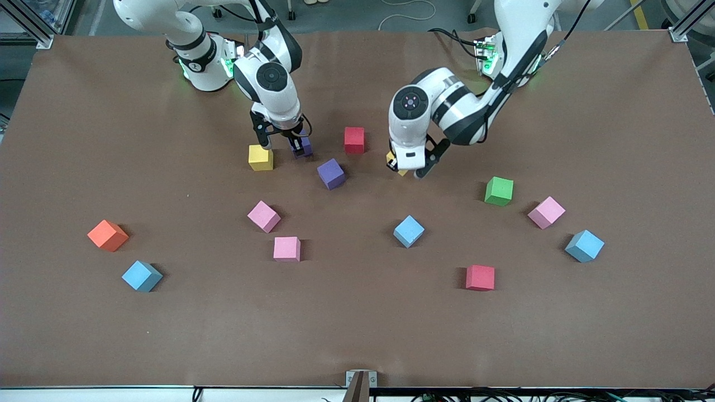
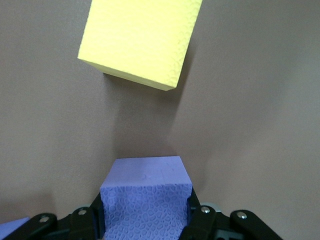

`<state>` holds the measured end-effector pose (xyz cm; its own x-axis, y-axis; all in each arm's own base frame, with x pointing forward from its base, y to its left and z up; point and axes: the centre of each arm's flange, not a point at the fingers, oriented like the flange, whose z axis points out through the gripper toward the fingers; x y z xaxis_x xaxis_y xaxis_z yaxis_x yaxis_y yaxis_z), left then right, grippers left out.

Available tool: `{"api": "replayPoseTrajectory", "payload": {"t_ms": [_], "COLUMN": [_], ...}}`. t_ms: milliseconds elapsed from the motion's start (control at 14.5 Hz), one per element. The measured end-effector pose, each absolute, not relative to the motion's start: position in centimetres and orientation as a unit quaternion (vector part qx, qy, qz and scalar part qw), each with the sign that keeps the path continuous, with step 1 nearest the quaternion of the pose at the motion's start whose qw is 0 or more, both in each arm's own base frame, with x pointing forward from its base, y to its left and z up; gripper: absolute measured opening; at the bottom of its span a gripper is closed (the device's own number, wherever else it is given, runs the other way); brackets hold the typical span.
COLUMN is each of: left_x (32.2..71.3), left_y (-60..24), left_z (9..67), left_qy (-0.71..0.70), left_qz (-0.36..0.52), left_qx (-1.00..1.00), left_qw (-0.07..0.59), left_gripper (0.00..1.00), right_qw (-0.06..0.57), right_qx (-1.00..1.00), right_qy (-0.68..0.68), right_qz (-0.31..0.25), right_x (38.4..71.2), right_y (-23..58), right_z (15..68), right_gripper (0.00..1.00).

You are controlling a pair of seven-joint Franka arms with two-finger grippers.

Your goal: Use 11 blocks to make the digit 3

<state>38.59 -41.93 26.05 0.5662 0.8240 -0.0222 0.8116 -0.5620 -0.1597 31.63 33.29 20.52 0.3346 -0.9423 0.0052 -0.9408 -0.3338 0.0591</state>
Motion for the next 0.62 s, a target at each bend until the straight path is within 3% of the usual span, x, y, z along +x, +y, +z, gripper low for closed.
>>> {"api": "replayPoseTrajectory", "payload": {"t_ms": [346, 623], "left_x": [34.3, 33.0], "left_y": [-44.3, -43.8], "left_z": [25.5, 24.1], "left_qy": [-0.606, -0.681], "left_qz": [0.047, 0.047], "left_qx": [-0.793, -0.730], "left_qw": [0.040, 0.040], "left_gripper": [0.49, 0.49], "right_qw": [0.023, 0.015], "right_qx": [0.786, 0.755], "right_qy": [-0.617, -0.655], "right_qz": [-0.013, -0.012], "right_x": [31.9, 32.4], "right_y": [33.4, 33.9], "right_z": [20.7, 21.3], "right_gripper": [0.59, 0.59]}}
